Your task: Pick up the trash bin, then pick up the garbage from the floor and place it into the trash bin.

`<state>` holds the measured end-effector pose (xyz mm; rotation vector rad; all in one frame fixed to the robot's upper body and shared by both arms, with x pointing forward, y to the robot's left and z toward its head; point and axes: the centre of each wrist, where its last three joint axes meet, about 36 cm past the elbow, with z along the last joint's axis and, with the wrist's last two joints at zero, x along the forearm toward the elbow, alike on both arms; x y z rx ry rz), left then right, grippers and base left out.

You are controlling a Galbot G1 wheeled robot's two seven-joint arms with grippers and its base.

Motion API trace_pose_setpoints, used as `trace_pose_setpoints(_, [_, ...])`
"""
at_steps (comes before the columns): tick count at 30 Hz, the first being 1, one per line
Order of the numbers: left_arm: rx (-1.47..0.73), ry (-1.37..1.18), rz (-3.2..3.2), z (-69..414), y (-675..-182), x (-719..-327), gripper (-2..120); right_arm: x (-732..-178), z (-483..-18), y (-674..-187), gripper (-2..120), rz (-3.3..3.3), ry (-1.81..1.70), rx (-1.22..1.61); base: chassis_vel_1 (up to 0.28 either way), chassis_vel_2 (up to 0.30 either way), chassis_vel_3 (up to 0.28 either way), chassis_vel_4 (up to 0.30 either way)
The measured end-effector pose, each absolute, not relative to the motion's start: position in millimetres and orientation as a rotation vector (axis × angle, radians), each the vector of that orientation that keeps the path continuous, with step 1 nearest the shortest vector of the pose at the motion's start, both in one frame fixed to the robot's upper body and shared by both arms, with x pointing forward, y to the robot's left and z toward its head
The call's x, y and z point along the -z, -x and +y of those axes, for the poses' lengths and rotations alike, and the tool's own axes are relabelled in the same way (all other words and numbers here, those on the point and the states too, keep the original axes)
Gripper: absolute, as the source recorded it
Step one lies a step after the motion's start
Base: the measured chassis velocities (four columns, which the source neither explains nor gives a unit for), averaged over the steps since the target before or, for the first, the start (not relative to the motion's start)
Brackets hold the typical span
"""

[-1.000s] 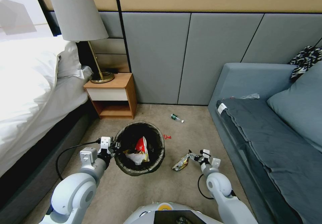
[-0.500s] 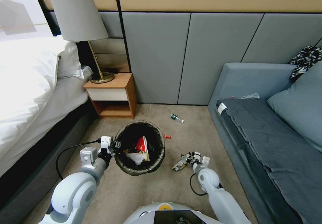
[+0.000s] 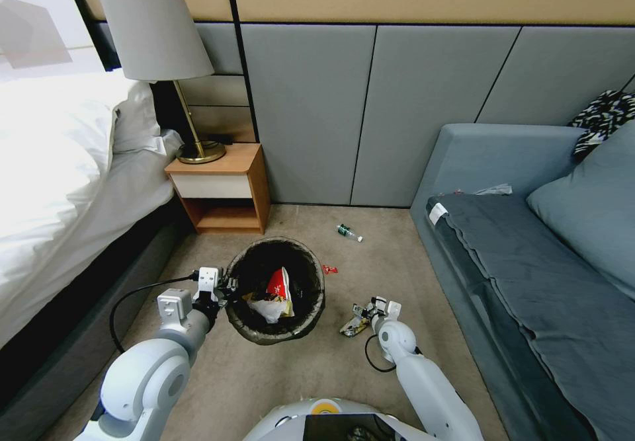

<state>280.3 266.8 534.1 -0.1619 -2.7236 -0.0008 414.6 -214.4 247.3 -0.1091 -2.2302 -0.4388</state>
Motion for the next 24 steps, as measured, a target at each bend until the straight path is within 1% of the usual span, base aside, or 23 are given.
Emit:
trace_pose_setpoints(20, [0.003, 0.166, -2.713, 267.9, -285.7, -529.2, 1, -225.6, -212.8, -417.6, 99, -2.207, 0.089, 0.437, 0.0, 0.0, 0.0, 0.0])
trace_pose_setpoints(22, [0.003, 0.168, -2.711, 267.9, -286.2, -528.6, 1, -224.3, -212.4, -416.0, 89, -2.205, 0.083, 0.438, 0.0, 0.0, 0.0, 0.0])
trace_pose_setpoints(24, [0.003, 0.168, -2.711, 267.9, -286.3, -528.5, 1, -224.0, -212.3, -415.5, 87, -2.204, 0.081, 0.439, 0.0, 0.0, 0.0, 0.0])
